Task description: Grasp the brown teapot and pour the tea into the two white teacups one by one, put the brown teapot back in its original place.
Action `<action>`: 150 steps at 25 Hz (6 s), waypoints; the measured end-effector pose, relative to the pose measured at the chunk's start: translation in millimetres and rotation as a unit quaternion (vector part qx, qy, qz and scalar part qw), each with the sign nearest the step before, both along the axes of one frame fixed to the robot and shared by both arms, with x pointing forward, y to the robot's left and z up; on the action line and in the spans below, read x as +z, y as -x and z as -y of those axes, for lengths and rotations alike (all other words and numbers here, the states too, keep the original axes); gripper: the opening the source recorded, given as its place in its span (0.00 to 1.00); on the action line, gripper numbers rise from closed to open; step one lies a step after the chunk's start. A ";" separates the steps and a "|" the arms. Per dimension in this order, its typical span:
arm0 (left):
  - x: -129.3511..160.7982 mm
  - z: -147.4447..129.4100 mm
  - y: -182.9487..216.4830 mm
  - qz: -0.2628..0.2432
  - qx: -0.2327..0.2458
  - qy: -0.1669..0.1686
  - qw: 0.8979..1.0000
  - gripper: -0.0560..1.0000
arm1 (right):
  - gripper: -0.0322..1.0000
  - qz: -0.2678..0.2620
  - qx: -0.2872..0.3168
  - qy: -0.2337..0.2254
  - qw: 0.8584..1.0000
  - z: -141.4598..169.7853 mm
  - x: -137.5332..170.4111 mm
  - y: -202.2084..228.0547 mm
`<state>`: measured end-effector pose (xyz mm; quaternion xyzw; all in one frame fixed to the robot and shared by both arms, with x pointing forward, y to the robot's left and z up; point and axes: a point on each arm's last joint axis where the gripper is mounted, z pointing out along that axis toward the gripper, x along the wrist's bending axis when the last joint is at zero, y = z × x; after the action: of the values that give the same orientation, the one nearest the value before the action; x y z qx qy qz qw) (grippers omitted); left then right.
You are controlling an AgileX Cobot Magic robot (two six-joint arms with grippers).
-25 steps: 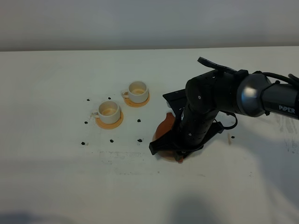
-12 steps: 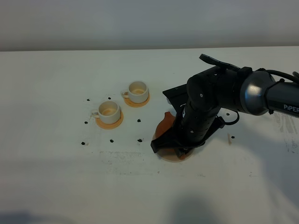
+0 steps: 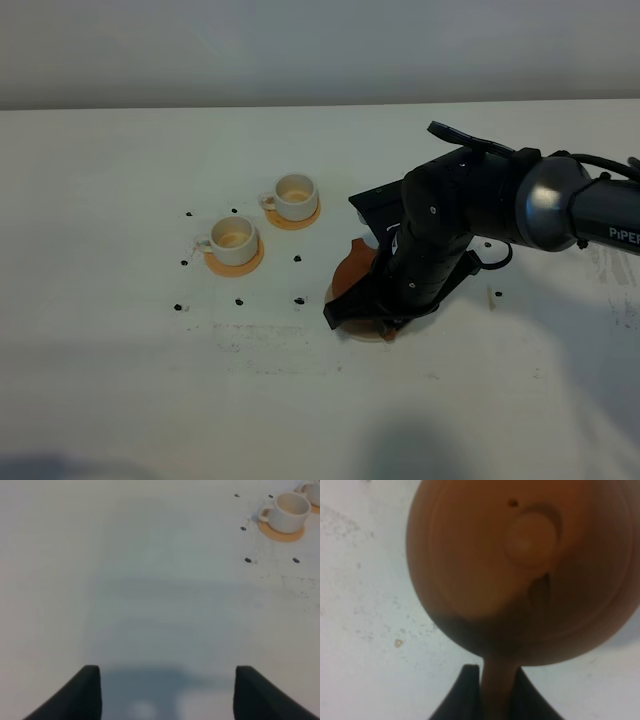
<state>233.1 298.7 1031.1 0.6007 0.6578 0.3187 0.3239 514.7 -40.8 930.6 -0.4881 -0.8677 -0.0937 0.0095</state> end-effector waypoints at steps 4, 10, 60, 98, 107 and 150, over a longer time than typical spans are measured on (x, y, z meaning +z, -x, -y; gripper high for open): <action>0.0 0.0 0.0 0.000 0.000 0.000 1.000 0.56 | 0.12 0.002 0.000 -0.001 1.000 -0.2 0.1 -0.3; 0.0 0.0 0.0 0.000 0.000 0.000 1.000 0.56 | 0.12 0.013 0.000 -0.009 1.000 0.5 5.9 0.0; 0.0 0.0 0.0 0.000 0.000 0.000 1.000 0.56 | 0.12 0.077 -0.005 -0.056 0.995 4.3 -8.6 7.3; 0.0 0.0 0.0 0.000 0.000 0.000 1.000 0.56 | 0.12 0.117 0.010 -0.067 0.991 13.2 -2.3 17.4; 0.0 0.0 0.0 0.000 0.000 0.000 1.000 0.56 | 0.12 0.132 0.007 -0.077 0.988 19.8 -13.5 23.8; 0.0 0.0 0.0 0.000 0.000 0.000 1.000 0.56 | 0.12 0.199 0.058 -0.088 0.974 13.7 28.6 9.9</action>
<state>233.1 298.7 1031.1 0.6007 0.6578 0.3187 0.3240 504.8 -54.5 959.2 -0.4061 -0.8673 -0.2643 -0.1145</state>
